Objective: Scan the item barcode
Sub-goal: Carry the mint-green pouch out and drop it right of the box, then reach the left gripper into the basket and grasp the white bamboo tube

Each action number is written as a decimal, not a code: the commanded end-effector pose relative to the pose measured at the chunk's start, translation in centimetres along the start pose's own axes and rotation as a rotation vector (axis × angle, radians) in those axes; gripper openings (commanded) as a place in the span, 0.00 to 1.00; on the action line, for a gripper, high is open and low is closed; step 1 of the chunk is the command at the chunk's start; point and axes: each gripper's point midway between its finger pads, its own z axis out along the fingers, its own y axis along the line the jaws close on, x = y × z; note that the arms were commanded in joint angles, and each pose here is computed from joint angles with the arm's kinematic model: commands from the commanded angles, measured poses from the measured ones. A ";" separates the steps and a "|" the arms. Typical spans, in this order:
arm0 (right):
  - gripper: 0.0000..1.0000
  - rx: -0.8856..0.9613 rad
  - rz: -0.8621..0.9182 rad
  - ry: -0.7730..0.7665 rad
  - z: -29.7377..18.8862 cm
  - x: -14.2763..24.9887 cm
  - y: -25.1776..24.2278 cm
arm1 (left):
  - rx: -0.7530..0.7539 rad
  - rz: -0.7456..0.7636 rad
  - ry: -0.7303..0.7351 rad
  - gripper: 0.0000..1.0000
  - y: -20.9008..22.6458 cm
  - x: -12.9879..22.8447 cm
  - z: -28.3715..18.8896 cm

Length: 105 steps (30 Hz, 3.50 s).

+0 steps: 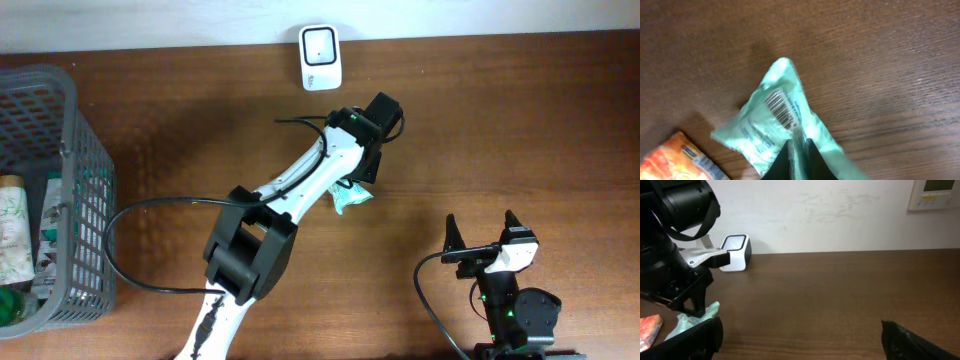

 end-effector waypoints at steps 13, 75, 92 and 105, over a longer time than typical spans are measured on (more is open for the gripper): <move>0.98 -0.003 -0.007 0.003 0.0 0.2 0.0 | -0.039 -0.251 -0.511 0.99 19.5 -6.8 -28.8; 0.98 -0.003 -0.007 0.003 0.0 0.2 0.0 | -0.527 -0.825 0.223 0.70 60.4 27.3 -3.8; 0.98 -0.003 -0.007 0.003 0.0 0.2 0.0 | -0.543 -0.828 0.198 0.63 61.0 26.9 -3.9; 0.98 -0.003 -0.007 0.003 0.0 0.2 0.0 | -0.544 -0.765 0.210 0.54 61.3 26.9 -4.0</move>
